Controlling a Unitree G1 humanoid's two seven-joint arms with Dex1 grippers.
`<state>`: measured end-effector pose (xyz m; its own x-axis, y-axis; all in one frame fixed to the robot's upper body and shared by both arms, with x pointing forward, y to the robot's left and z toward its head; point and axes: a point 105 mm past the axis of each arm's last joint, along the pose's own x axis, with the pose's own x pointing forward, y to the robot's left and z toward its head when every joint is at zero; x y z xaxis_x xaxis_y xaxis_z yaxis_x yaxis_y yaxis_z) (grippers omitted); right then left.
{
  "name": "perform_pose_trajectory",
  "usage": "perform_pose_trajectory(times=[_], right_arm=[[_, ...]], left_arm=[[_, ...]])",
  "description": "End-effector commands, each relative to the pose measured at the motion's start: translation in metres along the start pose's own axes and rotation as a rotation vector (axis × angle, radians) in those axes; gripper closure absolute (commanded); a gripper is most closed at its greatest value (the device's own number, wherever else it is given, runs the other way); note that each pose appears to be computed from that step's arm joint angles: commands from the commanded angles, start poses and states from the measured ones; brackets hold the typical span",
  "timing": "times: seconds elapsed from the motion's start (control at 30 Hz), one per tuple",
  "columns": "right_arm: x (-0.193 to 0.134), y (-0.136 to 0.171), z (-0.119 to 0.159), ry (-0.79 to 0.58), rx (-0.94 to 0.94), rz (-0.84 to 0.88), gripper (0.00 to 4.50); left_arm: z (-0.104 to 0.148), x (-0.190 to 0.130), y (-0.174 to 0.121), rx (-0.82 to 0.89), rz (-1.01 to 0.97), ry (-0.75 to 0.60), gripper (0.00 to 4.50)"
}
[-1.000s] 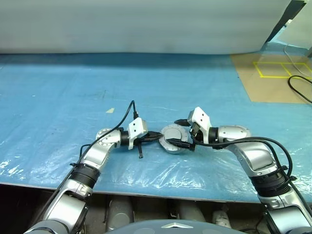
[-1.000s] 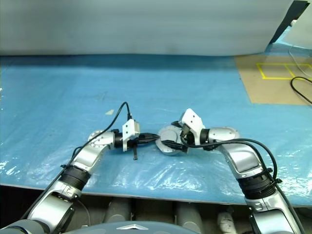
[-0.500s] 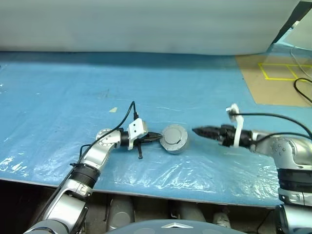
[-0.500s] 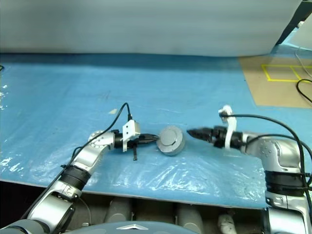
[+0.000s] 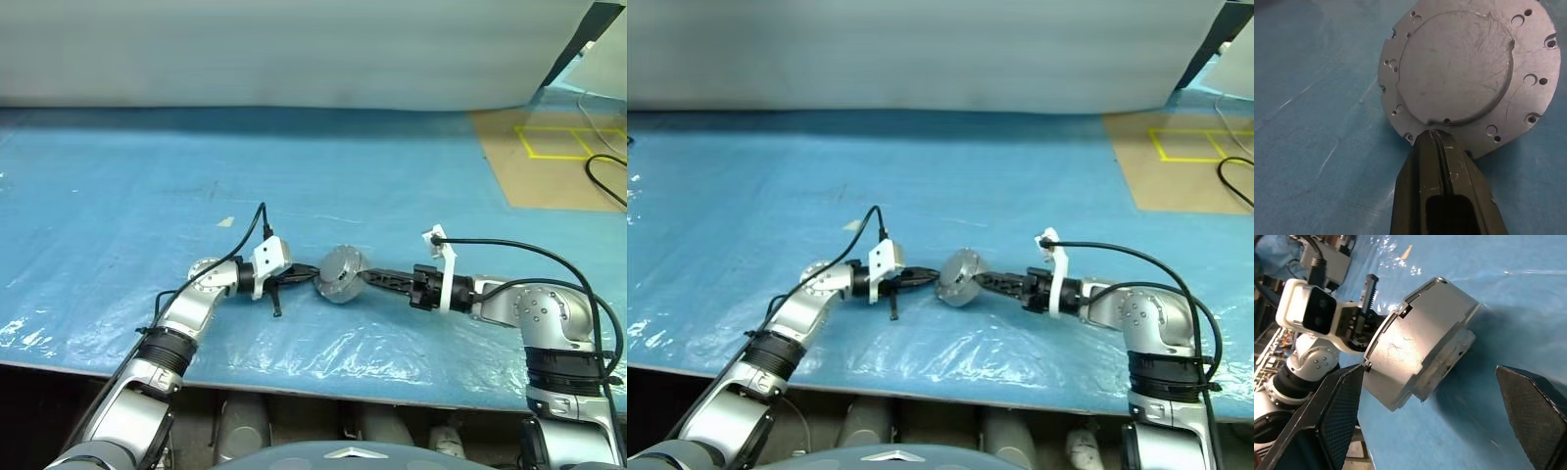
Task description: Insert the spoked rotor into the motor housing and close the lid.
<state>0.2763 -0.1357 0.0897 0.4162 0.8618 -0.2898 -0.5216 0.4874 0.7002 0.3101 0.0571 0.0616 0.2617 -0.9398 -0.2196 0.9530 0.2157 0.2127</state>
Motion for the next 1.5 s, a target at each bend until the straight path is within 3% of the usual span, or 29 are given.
perform_pose_trajectory(times=[0.03,0.27,0.6,0.97,1.13,1.3,1.5], right_arm=[[0.006,0.004,-0.001,0.013,-0.018,-0.004,0.02],[-0.01,-0.008,0.0,0.005,-0.027,-0.061,0.02],[-0.061,-0.062,-0.02,0.049,-0.014,-0.278,0.02],[-0.032,-0.039,-0.017,0.035,-0.049,-0.173,0.02],[-0.034,-0.041,-0.018,0.015,-0.034,-0.185,0.02],[-0.034,-0.042,-0.017,0.001,-0.029,-0.195,0.02],[-0.032,-0.042,-0.017,-0.001,-0.029,-0.196,0.02]], left_arm=[[-0.008,0.008,-0.014,-0.011,-0.056,0.027,4.5],[-0.008,0.008,-0.015,-0.006,-0.058,0.029,4.5],[-0.007,0.009,-0.014,0.005,-0.062,0.03,4.5],[-0.003,0.006,-0.009,0.006,-0.054,0.021,4.5],[0.016,-0.025,0.006,-0.079,-0.014,-0.087,4.5],[0.006,-0.056,0.021,-0.069,0.054,-0.017,4.5],[0.031,-0.032,0.014,-0.021,-0.026,-0.096,4.5]])
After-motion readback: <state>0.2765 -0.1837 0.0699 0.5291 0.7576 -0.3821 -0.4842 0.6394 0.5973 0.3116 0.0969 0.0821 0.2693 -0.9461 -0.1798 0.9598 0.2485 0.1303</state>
